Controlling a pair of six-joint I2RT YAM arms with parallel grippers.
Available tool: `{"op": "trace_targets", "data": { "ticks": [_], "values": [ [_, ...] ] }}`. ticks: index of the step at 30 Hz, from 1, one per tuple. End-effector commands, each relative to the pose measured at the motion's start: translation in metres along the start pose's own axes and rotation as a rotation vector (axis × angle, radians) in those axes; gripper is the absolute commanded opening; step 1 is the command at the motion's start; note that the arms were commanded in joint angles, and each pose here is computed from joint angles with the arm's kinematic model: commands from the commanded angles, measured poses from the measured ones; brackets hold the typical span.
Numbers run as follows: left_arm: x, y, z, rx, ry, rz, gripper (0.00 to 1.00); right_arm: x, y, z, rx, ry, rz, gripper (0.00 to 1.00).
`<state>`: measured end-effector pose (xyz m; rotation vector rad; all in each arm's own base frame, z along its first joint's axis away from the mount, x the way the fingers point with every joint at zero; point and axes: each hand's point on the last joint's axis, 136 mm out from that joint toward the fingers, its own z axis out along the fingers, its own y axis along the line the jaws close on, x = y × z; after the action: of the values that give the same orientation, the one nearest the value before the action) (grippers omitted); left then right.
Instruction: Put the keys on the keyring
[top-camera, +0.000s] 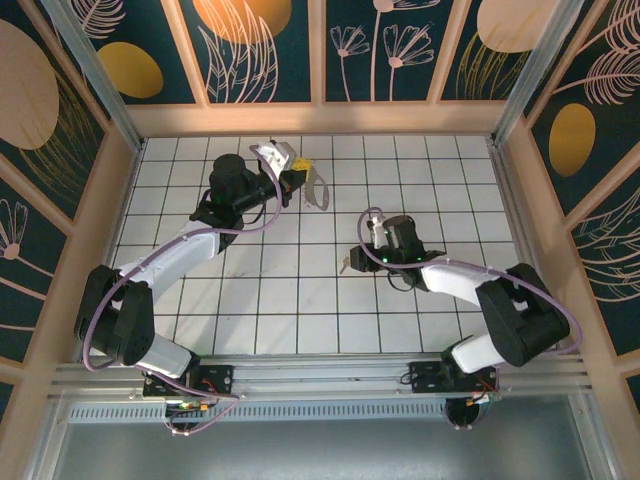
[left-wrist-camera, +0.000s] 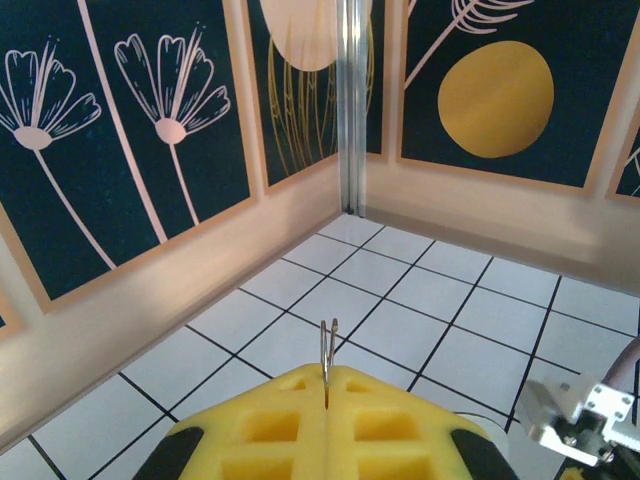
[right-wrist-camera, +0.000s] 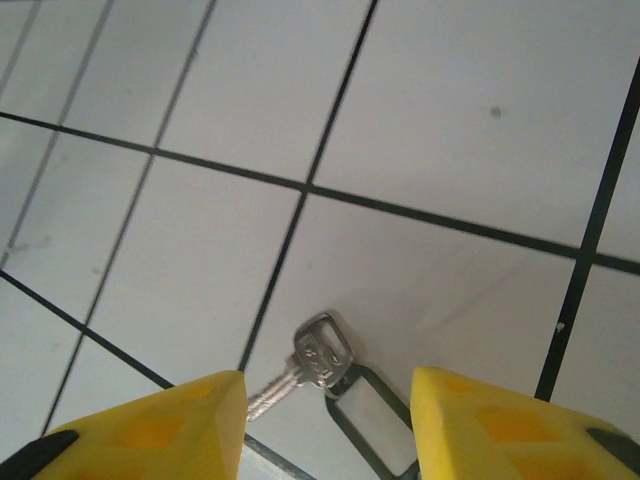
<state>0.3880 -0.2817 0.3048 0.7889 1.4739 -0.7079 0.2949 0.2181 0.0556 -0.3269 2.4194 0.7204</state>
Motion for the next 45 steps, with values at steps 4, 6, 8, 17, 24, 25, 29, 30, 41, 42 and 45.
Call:
{"op": "trace_targets", "data": {
  "ticks": [4, 6, 8, 17, 24, 25, 29, 30, 41, 42, 45],
  "values": [
    [-0.026, 0.002, 0.001, 0.011, -0.072, 0.024, 0.0, 0.001, 0.005, 0.013, -0.014, 0.02, -0.029, 0.41],
    [-0.026, 0.003, 0.001, 0.01, -0.071, 0.023, 0.0, 0.001, 0.006, 0.015, -0.013, 0.023, -0.035, 0.39],
    [-0.025, 0.003, 0.001, 0.009, -0.069, 0.022, 0.0, 0.001, 0.006, 0.017, -0.008, 0.026, -0.034, 0.38],
    [-0.025, 0.003, 0.001, 0.01, -0.071, 0.023, 0.0, 0.002, 0.011, 0.026, 0.023, 0.047, -0.066, 0.34],
    [-0.025, 0.002, 0.001, 0.012, -0.072, 0.025, 0.0, 0.003, 0.011, 0.03, 0.044, 0.059, -0.084, 0.3],
    [-0.025, 0.002, 0.001, 0.012, -0.071, 0.025, 0.0, 0.004, 0.01, 0.03, 0.052, 0.063, -0.083, 0.3],
    [-0.026, 0.002, 0.001, 0.011, -0.074, 0.028, 0.0, 0.008, 0.004, 0.03, 0.077, 0.073, -0.083, 0.29],
    [-0.026, 0.002, 0.001, 0.011, -0.074, 0.029, 0.0, 0.009, 0.004, 0.029, 0.078, 0.077, -0.084, 0.29],
    [-0.024, 0.002, 0.001, 0.013, -0.073, 0.026, 0.0, 0.015, 0.004, 0.031, 0.082, 0.09, -0.089, 0.27],
    [-0.024, 0.002, 0.0, 0.014, -0.074, 0.027, 0.0, 0.015, 0.004, 0.031, 0.084, 0.089, -0.089, 0.27],
    [-0.026, 0.002, 0.0, 0.012, -0.076, 0.028, 0.0, 0.015, 0.003, 0.031, 0.086, 0.09, -0.09, 0.25]
  ]
}}
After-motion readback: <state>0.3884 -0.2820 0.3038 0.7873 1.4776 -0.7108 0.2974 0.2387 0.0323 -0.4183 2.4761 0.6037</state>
